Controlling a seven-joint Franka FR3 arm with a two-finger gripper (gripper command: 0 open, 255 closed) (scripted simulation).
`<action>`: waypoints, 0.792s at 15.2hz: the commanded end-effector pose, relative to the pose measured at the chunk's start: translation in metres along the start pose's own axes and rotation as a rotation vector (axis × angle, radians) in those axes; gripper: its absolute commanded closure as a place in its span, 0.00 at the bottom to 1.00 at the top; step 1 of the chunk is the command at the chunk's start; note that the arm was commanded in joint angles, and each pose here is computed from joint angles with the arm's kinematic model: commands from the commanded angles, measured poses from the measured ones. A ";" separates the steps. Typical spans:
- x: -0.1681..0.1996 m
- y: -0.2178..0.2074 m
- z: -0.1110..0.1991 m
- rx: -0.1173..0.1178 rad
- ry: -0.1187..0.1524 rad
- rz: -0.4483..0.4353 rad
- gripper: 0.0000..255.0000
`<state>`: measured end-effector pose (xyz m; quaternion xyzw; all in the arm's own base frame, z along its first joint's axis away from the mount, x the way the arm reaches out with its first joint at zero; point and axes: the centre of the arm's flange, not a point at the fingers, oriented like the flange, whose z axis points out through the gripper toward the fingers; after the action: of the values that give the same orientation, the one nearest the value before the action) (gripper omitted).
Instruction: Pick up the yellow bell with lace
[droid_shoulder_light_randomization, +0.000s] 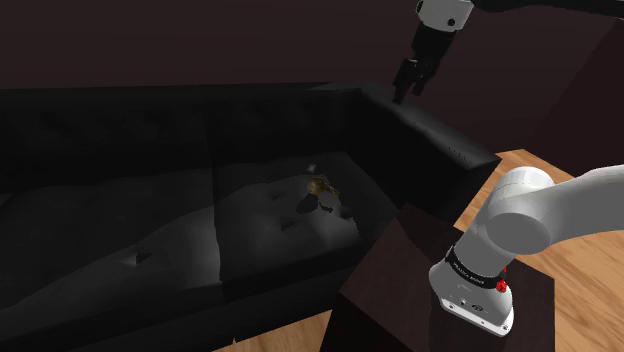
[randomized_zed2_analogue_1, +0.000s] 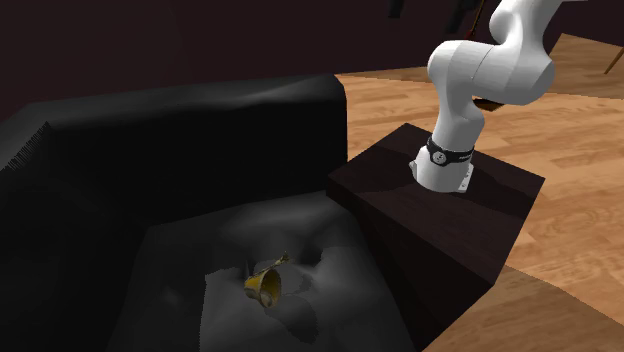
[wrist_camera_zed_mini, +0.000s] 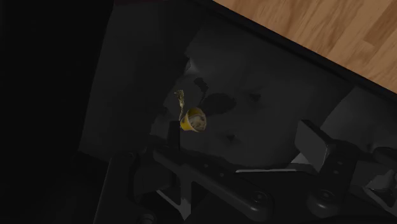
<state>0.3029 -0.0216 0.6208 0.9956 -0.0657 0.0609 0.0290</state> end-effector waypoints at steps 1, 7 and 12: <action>0.000 0.000 0.000 0.000 0.000 0.000 0.00; 0.033 0.017 0.072 0.018 -0.021 -0.033 0.00; 0.059 0.029 0.133 0.033 -0.039 -0.061 0.00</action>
<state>0.3668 -0.0631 0.5103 0.9983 -0.0380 0.0426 0.0143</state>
